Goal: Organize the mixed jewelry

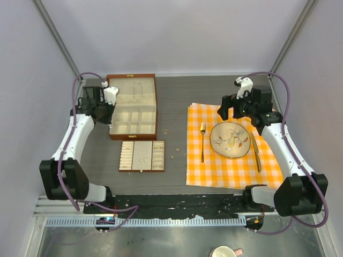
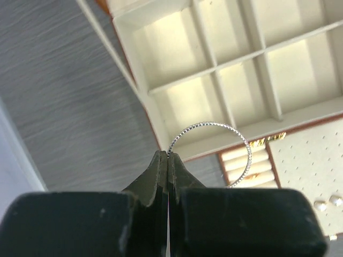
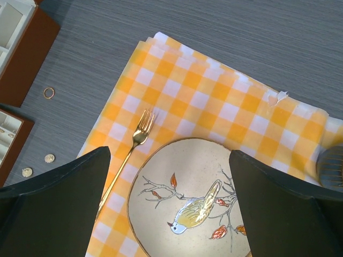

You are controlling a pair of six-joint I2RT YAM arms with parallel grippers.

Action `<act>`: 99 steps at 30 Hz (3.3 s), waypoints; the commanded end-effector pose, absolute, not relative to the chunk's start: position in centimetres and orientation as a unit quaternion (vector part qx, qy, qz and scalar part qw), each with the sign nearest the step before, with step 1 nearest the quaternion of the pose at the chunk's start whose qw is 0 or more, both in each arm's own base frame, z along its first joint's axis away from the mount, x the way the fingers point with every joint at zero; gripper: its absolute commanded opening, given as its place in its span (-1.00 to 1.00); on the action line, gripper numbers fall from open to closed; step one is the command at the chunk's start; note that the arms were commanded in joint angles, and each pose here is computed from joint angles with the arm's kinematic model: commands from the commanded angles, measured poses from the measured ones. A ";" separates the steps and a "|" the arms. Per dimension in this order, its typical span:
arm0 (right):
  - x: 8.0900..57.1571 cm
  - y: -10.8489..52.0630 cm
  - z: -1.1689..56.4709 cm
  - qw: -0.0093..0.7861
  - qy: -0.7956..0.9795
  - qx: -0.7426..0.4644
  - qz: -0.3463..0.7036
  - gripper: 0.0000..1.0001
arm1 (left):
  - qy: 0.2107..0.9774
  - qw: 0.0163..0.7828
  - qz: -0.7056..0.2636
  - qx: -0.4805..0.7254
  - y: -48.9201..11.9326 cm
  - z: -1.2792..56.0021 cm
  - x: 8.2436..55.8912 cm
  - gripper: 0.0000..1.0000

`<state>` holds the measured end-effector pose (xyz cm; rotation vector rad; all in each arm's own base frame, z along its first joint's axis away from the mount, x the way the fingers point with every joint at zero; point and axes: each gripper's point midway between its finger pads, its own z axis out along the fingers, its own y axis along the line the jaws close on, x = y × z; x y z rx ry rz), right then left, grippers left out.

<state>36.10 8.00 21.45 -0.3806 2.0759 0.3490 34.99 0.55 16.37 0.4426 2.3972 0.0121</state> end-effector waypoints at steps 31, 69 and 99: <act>37.4 7.6 22.1 0.492 0.848 -0.153 0.127 0.99 | 0.916 0.338 0.103 0.189 -0.7 9.8 47.7 -1.00; 37.7 7.5 21.5 0.485 0.852 -0.150 0.127 0.99 | 0.922 0.304 0.131 0.202 0.2 5.2 48.1 -0.51; 37.4 8.1 21.0 0.474 0.854 -0.162 0.140 0.99 | 0.887 0.388 -0.054 0.246 -7.6 16.7 40.2 -0.01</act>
